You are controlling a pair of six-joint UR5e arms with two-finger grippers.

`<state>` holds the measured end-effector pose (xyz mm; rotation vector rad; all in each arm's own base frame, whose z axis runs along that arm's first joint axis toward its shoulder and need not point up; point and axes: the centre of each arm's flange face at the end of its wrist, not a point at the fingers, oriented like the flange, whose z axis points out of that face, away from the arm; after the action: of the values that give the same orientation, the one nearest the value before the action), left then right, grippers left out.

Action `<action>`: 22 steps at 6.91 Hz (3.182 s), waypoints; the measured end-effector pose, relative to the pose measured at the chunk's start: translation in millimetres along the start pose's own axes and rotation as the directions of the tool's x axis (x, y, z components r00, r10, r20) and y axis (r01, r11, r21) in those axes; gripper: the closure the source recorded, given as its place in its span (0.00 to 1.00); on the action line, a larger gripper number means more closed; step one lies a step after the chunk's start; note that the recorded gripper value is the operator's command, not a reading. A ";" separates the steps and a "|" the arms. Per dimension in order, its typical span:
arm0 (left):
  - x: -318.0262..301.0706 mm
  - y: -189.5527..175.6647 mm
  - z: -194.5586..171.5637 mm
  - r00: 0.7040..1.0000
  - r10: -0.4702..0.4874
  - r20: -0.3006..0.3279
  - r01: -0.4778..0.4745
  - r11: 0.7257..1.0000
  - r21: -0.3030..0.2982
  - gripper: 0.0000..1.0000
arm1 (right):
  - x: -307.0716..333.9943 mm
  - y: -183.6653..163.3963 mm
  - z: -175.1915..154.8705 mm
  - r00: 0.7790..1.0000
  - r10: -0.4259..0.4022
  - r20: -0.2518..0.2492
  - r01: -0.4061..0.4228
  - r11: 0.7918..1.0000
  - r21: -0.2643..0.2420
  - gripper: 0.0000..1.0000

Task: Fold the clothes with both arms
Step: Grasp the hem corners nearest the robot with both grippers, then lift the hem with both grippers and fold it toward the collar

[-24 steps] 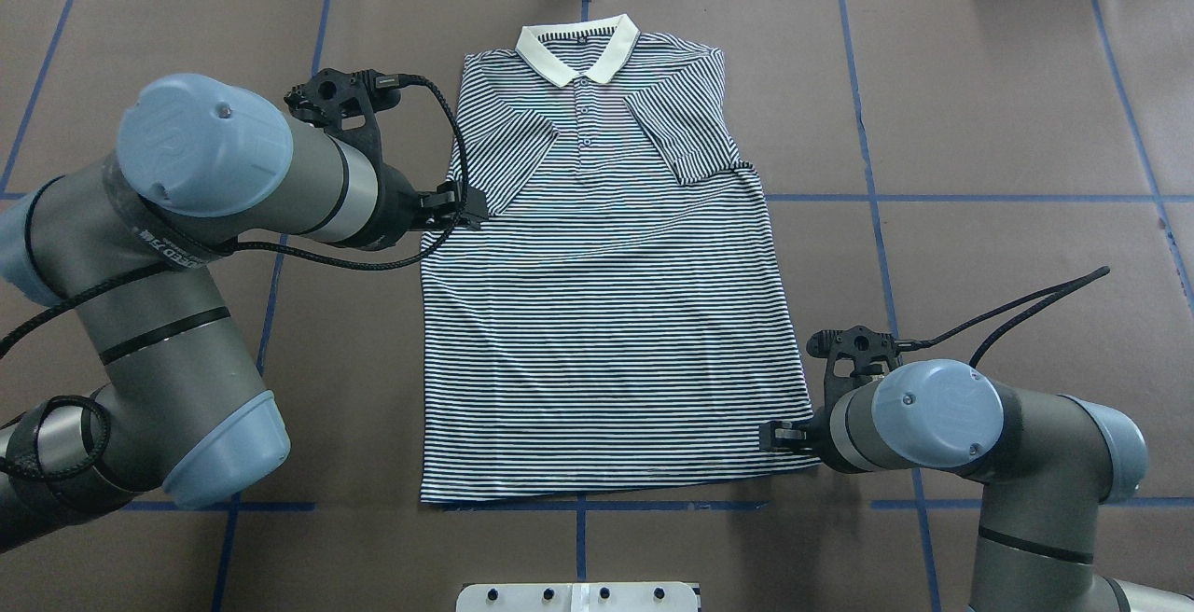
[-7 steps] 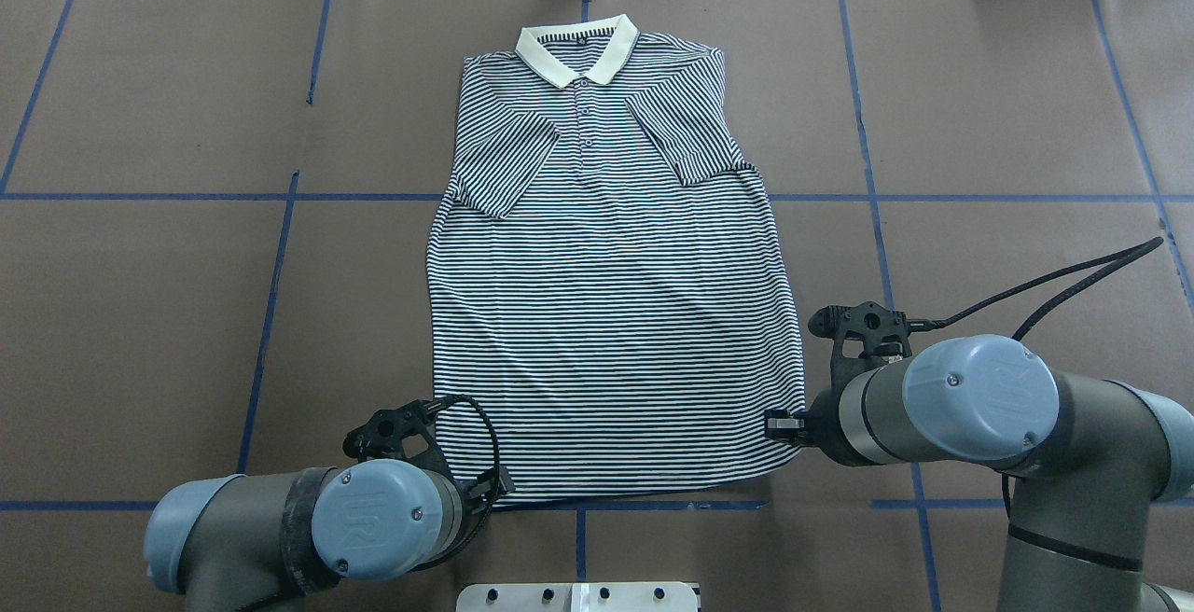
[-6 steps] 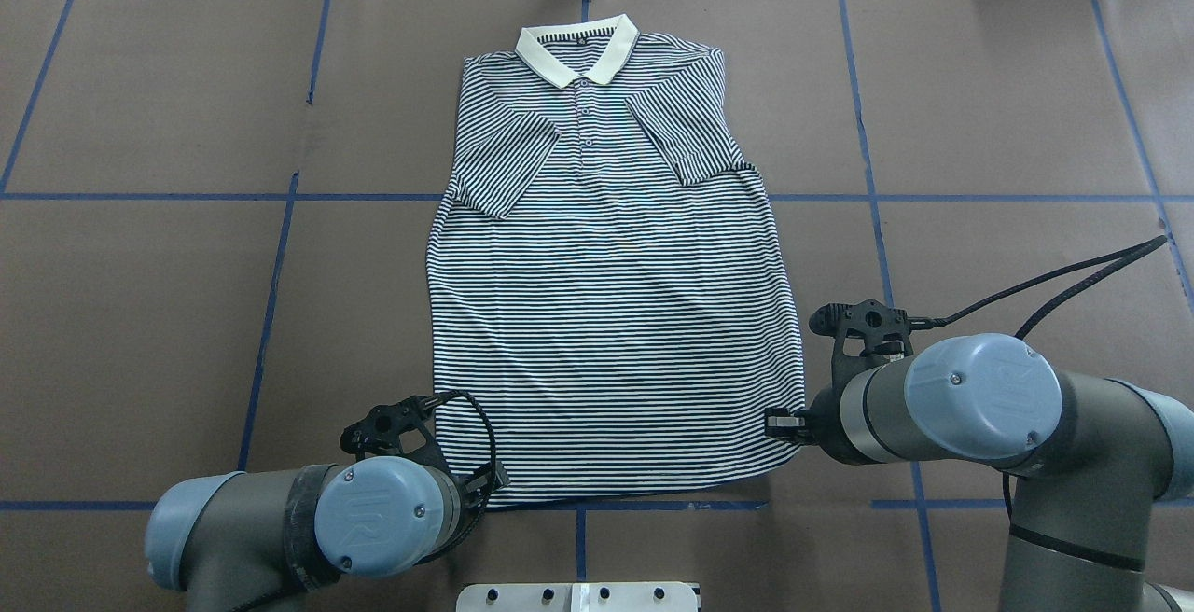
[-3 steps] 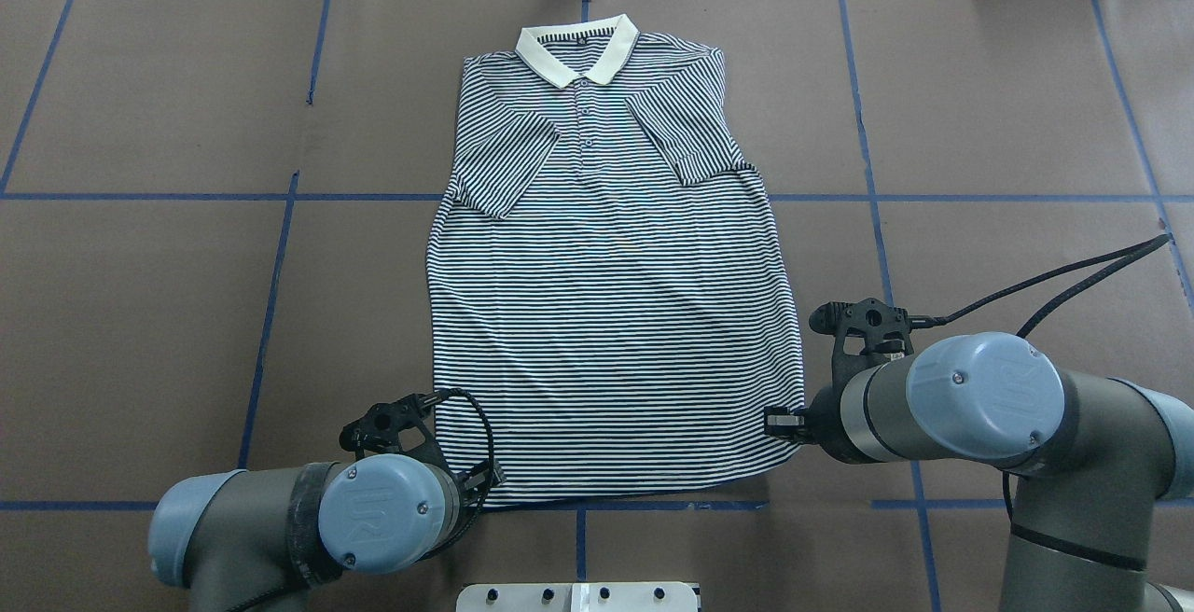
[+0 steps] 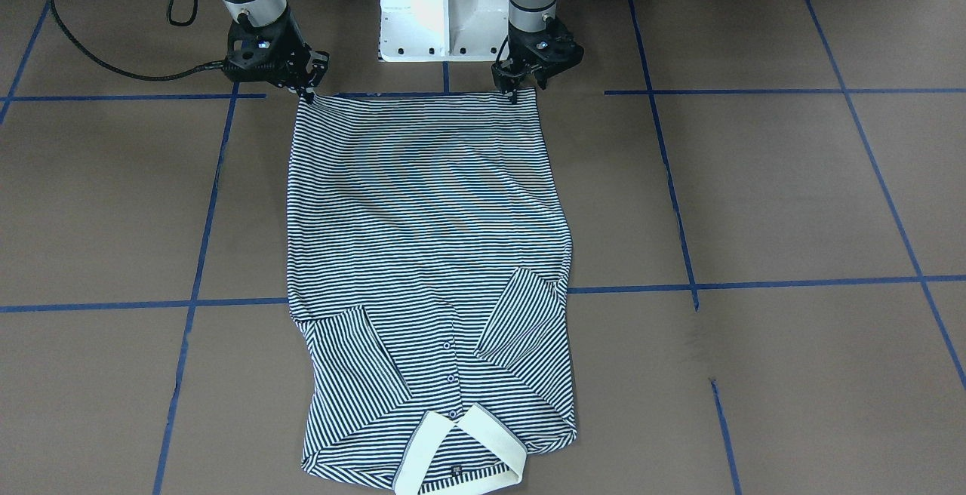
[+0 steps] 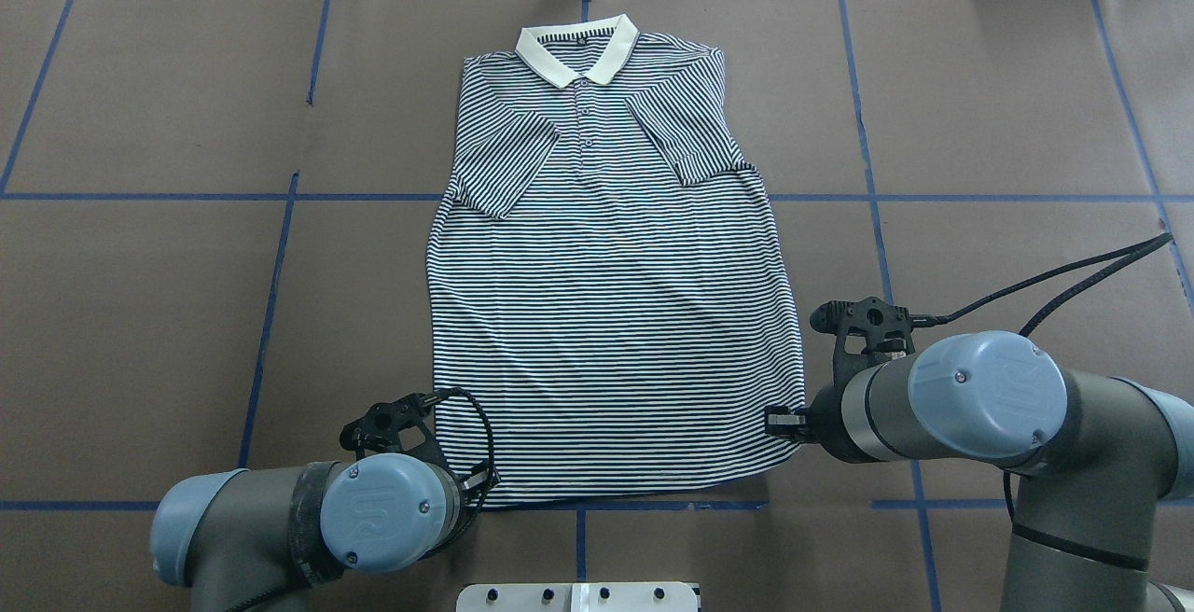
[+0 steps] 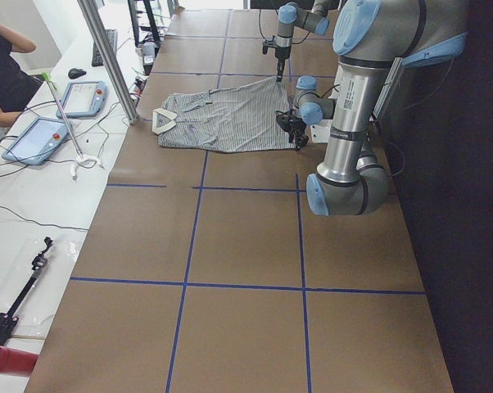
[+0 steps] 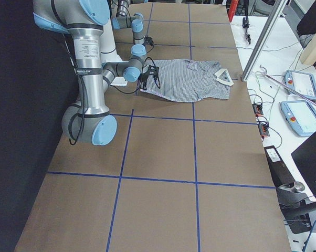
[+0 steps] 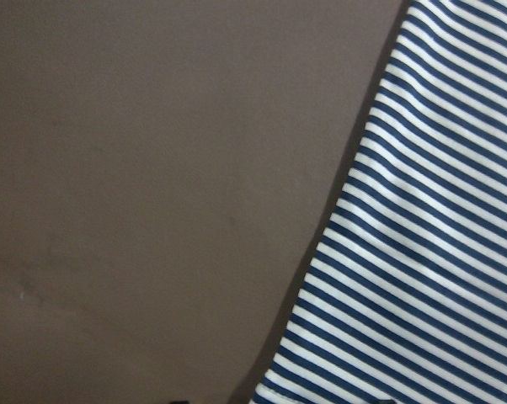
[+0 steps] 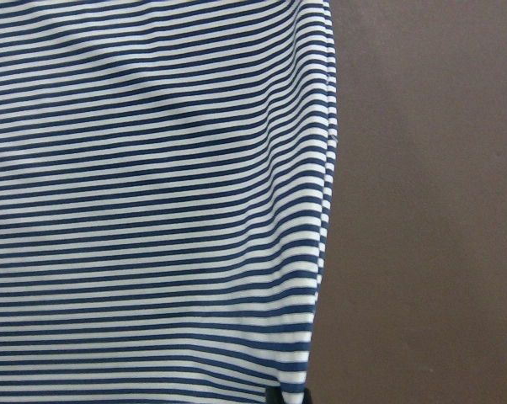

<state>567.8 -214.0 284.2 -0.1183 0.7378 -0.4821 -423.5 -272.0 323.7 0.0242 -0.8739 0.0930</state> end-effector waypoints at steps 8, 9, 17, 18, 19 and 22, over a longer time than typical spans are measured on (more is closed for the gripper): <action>-20.0 -24.4 -45.3 0.995 0.092 -0.037 -0.092 0.996 0.005 1.00 | -9.1 24.1 -26.3 0.998 -0.014 0.059 0.019 0.996 -0.085 1.00; -25.5 -14.5 -54.4 0.993 0.114 -0.037 -0.115 0.993 -0.007 1.00 | -15.1 42.0 -31.9 0.997 -0.010 0.077 0.020 0.991 -0.136 1.00; -52.0 7.2 -138.2 0.968 0.237 -0.079 -0.241 0.969 -0.054 1.00 | -11.5 44.1 -51.0 0.994 -0.019 0.107 0.035 0.988 -0.150 1.00; -39.1 -32.8 -147.8 0.961 0.259 -0.097 -0.259 0.966 0.012 1.00 | -11.1 12.6 -57.5 0.993 -0.020 0.119 0.032 0.995 -0.097 1.00; -31.6 -71.0 -153.5 0.955 0.282 -0.094 -0.276 0.958 0.073 1.00 | -5.5 -20.8 -67.4 0.992 -0.022 0.126 0.027 0.999 -0.039 1.00; -2.9 -156.0 -150.3 0.951 0.300 -0.071 -0.282 0.940 0.194 1.00 | -19.4 -138.0 -64.9 0.994 0.018 0.109 -0.030 0.994 0.109 1.00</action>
<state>405.8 -341.2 217.0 0.1860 0.7897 -0.2705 -373.7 -406.9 269.4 0.1230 -0.9760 0.1635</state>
